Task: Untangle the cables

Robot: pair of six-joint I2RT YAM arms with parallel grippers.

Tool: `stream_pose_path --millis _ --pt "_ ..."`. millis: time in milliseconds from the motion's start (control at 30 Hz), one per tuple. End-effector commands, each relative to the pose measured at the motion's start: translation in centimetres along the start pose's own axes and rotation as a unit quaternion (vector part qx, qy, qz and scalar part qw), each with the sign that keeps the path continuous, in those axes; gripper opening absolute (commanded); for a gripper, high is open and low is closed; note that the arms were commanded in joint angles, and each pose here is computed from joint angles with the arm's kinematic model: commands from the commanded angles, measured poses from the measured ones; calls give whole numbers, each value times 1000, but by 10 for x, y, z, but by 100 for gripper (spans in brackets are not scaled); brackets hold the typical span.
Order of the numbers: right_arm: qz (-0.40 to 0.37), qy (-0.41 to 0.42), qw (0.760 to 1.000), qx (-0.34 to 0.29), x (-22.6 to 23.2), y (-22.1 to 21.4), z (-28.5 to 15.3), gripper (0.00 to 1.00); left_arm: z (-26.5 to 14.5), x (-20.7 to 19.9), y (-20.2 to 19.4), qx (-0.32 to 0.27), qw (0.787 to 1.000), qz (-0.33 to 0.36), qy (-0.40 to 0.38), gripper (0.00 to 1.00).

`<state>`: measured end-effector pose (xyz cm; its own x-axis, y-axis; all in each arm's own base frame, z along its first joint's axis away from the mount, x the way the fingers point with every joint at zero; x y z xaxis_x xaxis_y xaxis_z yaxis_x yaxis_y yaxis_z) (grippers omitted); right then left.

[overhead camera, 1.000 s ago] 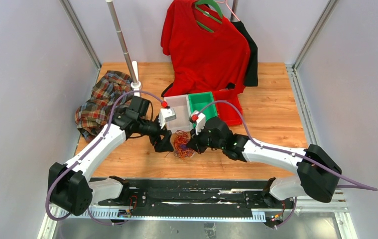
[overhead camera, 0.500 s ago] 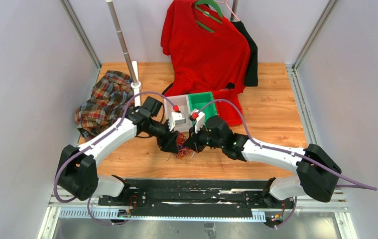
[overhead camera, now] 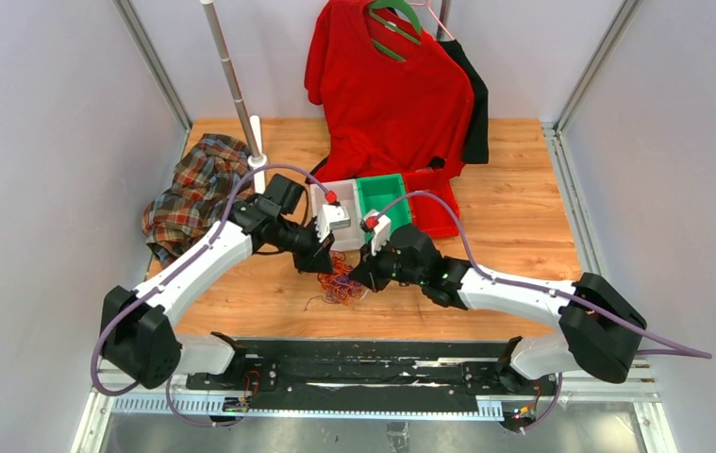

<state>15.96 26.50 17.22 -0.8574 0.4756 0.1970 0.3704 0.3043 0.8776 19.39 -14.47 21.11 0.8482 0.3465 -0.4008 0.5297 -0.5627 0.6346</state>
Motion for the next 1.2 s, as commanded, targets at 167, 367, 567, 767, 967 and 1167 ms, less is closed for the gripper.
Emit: stream_pose_path --millis 167,367,567,767,967,1167 --pt "12 -130 990 58 -28 -49 -16 2 -37 -19 7 -5 997 45 67 1" --pt "6 -204 975 91 -36 -57 -31 16 -53 -30 18 -34 994 58 89 1" --pt "2 -216 976 13 -30 -19 -54 53 -65 -40 34 -66 993 51 84 1" --pt "-26 -118 986 -117 -1 47 -63 72 -65 -46 40 -79 994 42 55 1" --pt "-65 -19 985 -158 29 72 -44 73 -68 -50 48 -90 995 28 43 1" --pt "-96 13 979 -182 46 72 -23 74 -72 -53 50 -97 994 20 50 1"
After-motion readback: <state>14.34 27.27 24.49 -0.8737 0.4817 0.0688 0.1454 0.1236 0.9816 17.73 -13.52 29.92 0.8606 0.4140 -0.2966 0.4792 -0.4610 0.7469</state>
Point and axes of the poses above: each gripper's point midway between its finger pads, its own z axis out along the fingers, its own x axis along the line the jaws close on, y = z × x, the point moved 10 cm from there along -z, back along the fingers, and after that the axes turned 9 degrees about -z, right-handed, at the moved point
